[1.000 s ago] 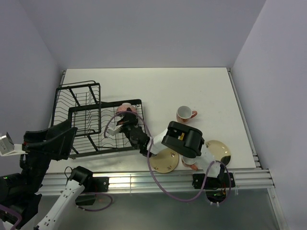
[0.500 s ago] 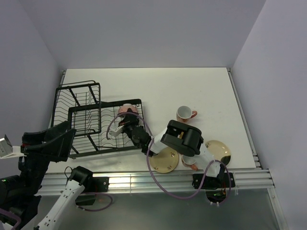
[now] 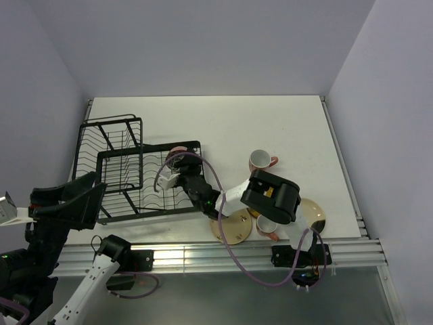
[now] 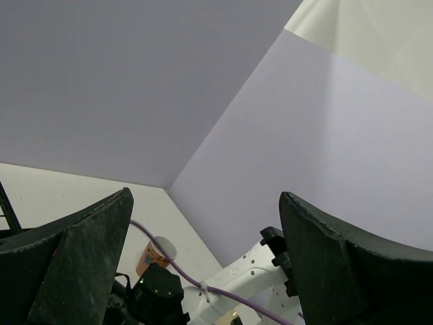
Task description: Load the mixed dishes into the dish rack
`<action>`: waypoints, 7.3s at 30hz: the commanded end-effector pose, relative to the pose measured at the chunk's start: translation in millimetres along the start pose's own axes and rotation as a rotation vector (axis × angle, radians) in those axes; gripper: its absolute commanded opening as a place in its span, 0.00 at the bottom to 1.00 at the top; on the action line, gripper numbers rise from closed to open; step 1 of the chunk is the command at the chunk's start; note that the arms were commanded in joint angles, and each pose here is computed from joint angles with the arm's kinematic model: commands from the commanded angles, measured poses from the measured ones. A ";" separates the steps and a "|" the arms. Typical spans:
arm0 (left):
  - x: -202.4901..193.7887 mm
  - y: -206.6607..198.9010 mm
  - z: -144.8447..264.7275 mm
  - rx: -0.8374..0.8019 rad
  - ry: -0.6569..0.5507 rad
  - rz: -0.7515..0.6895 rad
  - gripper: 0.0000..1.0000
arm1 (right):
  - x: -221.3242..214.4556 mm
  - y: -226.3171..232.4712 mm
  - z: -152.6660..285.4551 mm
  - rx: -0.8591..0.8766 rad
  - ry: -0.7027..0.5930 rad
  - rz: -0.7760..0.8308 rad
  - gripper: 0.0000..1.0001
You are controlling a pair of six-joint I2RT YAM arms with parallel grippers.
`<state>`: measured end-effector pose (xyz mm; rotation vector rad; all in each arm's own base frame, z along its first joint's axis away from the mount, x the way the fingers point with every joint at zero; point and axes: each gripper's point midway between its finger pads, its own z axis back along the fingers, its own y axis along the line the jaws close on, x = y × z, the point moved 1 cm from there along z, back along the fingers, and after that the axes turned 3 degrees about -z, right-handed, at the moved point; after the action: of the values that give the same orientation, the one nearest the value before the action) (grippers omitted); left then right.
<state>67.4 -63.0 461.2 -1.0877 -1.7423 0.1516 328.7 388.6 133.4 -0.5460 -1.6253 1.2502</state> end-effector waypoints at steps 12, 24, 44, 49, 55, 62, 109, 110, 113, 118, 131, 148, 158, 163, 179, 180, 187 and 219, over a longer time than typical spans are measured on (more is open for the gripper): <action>-10.4 3.3 -12.2 0.010 0.048 0.006 0.96 | 30.9 -106.9 -0.9 -0.182 0.063 -0.393 0.95; -52.1 18.0 -40.8 0.062 0.229 0.086 0.94 | -118.5 -195.6 79.7 -0.189 0.816 -1.245 0.84; -79.2 23.3 -47.2 0.066 0.331 0.156 0.91 | -220.0 -111.2 183.1 -0.224 1.179 -1.596 0.79; -98.2 26.6 -55.8 0.064 0.424 0.165 0.89 | -227.5 -107.1 182.4 -0.224 1.193 -1.605 0.79; -123.6 30.6 -73.7 0.062 0.558 0.184 0.86 | -234.5 -98.1 167.8 -0.193 1.194 -1.644 0.79; -138.5 34.9 -84.6 0.059 0.632 0.180 0.85 | -236.6 -86.1 155.7 -0.162 1.196 -1.672 0.79; -352.4 77.0 -168.6 0.485 1.013 -0.079 0.75 | -132.1 -158.2 135.2 -0.148 0.897 -1.524 0.00; -354.6 78.1 -167.7 0.486 1.013 -0.074 0.73 | -128.6 -160.2 135.6 -0.145 0.889 -1.523 0.00; -356.3 81.5 -166.9 0.502 1.008 -0.077 0.70 | -115.8 -164.3 139.3 -0.134 0.858 -1.528 0.00; -363.7 82.5 -168.5 0.505 1.020 -0.077 0.68 | -95.3 -176.0 143.3 -0.129 0.808 -1.538 0.00; -378.6 85.3 -156.5 0.502 1.057 -0.078 0.16 | -59.2 -197.7 147.7 -0.098 0.691 -1.546 0.00; -277.8 69.6 -184.2 0.073 0.921 0.205 0.00 | -41.8 -220.0 168.6 0.127 0.500 -1.748 1.00; -213.9 14.6 -177.8 -0.240 0.836 0.378 0.00 | 15.0 -258.9 171.5 0.498 0.084 -1.928 0.99; -198.4 -6.1 -167.0 -0.317 0.835 0.503 0.00 | 36.5 -273.2 174.9 0.620 -0.108 -1.931 0.98; -190.9 -21.5 -156.4 -0.421 0.835 0.690 0.00 | 76.4 -300.3 193.9 0.865 -0.450 -1.938 0.86; -189.5 -22.1 -157.1 -0.425 0.831 0.694 0.00 | 76.6 -300.6 193.4 0.867 -0.456 -1.941 0.86; -184.1 -26.9 -161.2 -0.450 0.821 0.716 0.00 | 78.2 -297.0 191.0 0.897 -0.464 -1.952 0.83; -208.0 4.0 -157.9 -0.261 0.870 0.615 0.93 | 86.4 -297.1 182.5 0.834 -0.445 -1.928 0.00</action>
<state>211.1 -276.8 375.0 -1.6060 -0.5299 -0.1133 198.1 269.2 411.3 1.5591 -0.8363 0.2662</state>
